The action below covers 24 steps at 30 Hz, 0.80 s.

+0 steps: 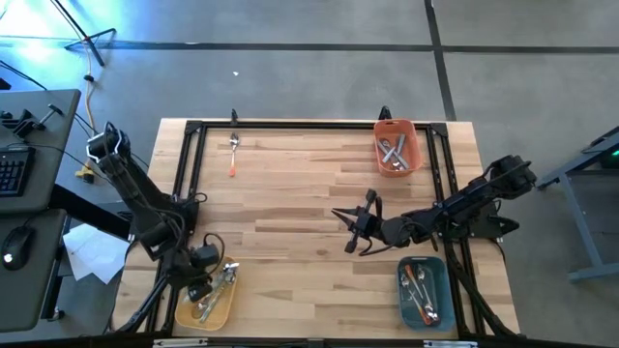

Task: Sort silverware by color (type)
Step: Put the light blue patterned spoon into the yellow bin

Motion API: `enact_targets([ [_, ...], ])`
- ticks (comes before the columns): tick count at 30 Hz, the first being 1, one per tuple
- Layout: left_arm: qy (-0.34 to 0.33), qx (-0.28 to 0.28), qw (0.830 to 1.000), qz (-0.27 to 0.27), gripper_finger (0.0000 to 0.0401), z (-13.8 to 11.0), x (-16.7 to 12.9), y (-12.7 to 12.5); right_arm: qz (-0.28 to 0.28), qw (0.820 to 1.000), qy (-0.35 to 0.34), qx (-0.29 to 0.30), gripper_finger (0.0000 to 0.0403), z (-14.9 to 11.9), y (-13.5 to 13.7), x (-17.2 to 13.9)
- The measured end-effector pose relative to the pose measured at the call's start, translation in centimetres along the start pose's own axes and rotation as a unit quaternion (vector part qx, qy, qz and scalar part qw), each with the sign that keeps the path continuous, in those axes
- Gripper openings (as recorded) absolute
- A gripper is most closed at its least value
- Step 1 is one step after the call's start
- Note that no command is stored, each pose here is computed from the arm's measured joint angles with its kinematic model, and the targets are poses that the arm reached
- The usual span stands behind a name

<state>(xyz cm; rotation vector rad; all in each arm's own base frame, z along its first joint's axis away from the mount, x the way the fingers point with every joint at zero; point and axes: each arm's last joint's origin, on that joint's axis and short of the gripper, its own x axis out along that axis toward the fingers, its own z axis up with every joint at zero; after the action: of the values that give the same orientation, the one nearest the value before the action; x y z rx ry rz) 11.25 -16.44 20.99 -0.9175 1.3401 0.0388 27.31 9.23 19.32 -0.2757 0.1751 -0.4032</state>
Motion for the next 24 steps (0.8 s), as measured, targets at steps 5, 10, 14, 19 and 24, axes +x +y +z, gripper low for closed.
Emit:
enact_targets([
  [5,0.064,-0.105,0.992,0.017,0.0024,0.3,0.8,-0.2,0.001,1.0,0.004,-0.003,0.0011,-0.1,0.0,0.0],
  [10,0.1,-0.144,0.984,0.018,0.0025,0.6,1.2,-0.4,0.001,1.0,0.006,-0.007,0.0011,-0.2,0.0,0.0],
  [14,0.086,-0.162,0.983,0.027,0.0023,1.2,1.5,-0.4,0.003,1.0,0.007,-0.009,0.0011,-0.2,0.1,0.0],
  [19,0.081,-0.172,0.981,0.041,0.0024,1.5,2.3,-0.3,0.005,1.0,0.008,-0.018,0.0011,-0.2,0.1,0.0],
  [24,0.086,-0.177,0.978,0.063,0.0025,1.5,2.9,-0.1,0.015,1.0,0.008,-0.019,0.0011,-0.2,0.1,0.0],
])
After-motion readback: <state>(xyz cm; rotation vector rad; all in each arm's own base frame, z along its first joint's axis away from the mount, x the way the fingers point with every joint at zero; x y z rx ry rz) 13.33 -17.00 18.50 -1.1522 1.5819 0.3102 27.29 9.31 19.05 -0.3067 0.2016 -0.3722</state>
